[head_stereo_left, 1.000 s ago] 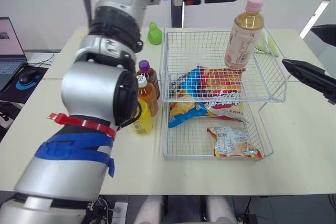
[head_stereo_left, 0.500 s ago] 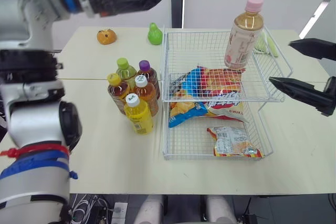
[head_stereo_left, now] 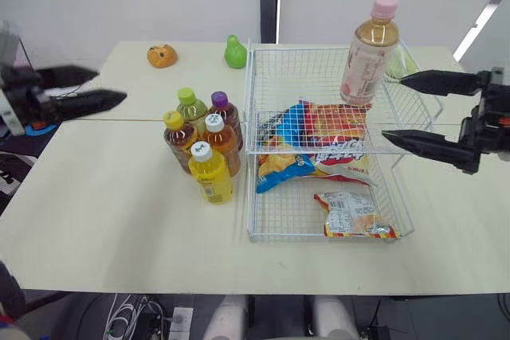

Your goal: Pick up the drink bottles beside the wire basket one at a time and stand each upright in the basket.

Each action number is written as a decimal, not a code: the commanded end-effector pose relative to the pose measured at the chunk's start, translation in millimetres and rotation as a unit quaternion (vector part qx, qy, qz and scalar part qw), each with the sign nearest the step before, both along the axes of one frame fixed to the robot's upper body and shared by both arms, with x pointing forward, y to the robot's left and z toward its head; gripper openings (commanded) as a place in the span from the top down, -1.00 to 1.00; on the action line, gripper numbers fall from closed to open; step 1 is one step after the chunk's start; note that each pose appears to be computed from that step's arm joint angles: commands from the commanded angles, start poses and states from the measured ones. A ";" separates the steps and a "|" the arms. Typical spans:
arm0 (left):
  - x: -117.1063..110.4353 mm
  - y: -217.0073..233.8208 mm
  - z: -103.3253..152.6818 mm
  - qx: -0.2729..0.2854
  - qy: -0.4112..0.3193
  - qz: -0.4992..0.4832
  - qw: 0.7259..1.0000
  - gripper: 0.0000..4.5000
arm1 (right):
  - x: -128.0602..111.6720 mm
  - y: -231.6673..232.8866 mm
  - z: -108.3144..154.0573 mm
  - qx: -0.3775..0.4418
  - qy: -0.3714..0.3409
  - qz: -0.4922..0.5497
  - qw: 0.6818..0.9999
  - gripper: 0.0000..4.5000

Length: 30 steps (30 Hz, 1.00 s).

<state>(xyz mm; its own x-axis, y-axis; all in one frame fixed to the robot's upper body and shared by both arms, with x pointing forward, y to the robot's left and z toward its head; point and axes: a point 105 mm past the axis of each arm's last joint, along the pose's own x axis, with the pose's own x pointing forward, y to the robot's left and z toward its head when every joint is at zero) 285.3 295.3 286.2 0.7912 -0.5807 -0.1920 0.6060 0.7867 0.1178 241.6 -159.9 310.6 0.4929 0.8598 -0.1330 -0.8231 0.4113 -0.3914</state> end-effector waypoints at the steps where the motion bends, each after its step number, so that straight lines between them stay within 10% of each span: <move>1: -8.7 -4.5 -2.5 -0.007 -0.028 0.007 1.000 -0.97 | -6.6 9.7 8.2 -0.008 0.000 0.026 1.000 -1.00; 30: 45.4 -78.9 -54.7 -0.091 -0.093 0.182 0.975 -0.97 | -8.6 36.8 6.9 -0.018 0.022 0.110 0.994 -1.00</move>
